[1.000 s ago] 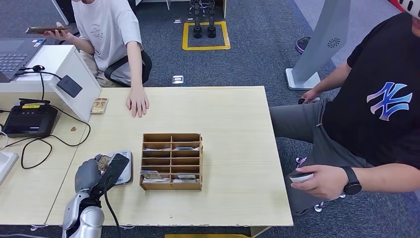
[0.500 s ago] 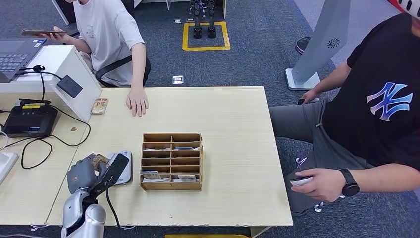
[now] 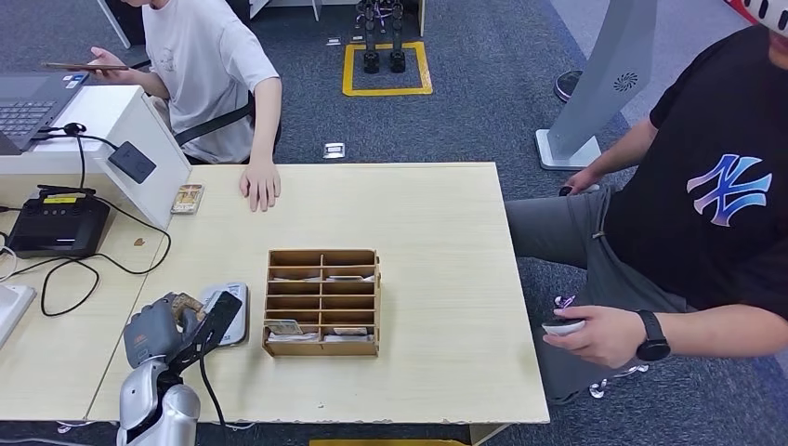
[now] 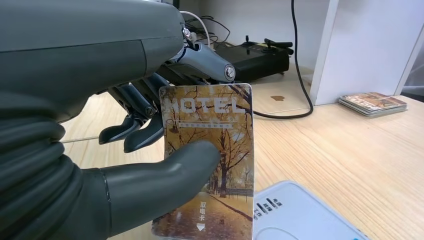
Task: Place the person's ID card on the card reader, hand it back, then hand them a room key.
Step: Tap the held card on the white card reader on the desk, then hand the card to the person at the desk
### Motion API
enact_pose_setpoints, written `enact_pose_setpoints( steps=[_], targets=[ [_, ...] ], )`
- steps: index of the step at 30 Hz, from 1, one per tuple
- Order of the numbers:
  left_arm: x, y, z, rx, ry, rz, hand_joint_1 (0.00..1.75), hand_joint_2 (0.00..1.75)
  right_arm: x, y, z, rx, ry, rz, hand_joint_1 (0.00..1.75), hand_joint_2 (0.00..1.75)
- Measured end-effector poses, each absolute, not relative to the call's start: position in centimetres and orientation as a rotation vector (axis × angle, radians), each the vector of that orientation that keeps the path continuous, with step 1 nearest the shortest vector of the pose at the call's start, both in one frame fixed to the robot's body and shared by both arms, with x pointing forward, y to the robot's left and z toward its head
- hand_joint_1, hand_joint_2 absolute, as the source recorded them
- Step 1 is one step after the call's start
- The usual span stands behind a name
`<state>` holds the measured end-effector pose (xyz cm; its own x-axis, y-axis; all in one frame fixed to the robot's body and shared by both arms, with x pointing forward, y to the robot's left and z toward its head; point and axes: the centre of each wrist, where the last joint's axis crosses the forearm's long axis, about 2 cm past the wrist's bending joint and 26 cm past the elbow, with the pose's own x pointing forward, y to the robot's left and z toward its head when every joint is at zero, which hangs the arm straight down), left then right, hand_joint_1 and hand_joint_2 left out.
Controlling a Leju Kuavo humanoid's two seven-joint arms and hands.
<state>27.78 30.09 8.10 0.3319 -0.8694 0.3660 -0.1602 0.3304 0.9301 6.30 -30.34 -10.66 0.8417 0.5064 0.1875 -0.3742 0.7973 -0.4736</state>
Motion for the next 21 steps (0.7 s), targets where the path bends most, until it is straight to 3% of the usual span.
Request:
enact_pose_setpoints(
  steps=[21],
  targets=[
    [27.46,29.17,7.19,0.893,-1.296,-0.506,1.75,1.75,6.39,-30.12,-10.65,-0.435,-0.318,0.484,0.0,0.0]
  ],
)
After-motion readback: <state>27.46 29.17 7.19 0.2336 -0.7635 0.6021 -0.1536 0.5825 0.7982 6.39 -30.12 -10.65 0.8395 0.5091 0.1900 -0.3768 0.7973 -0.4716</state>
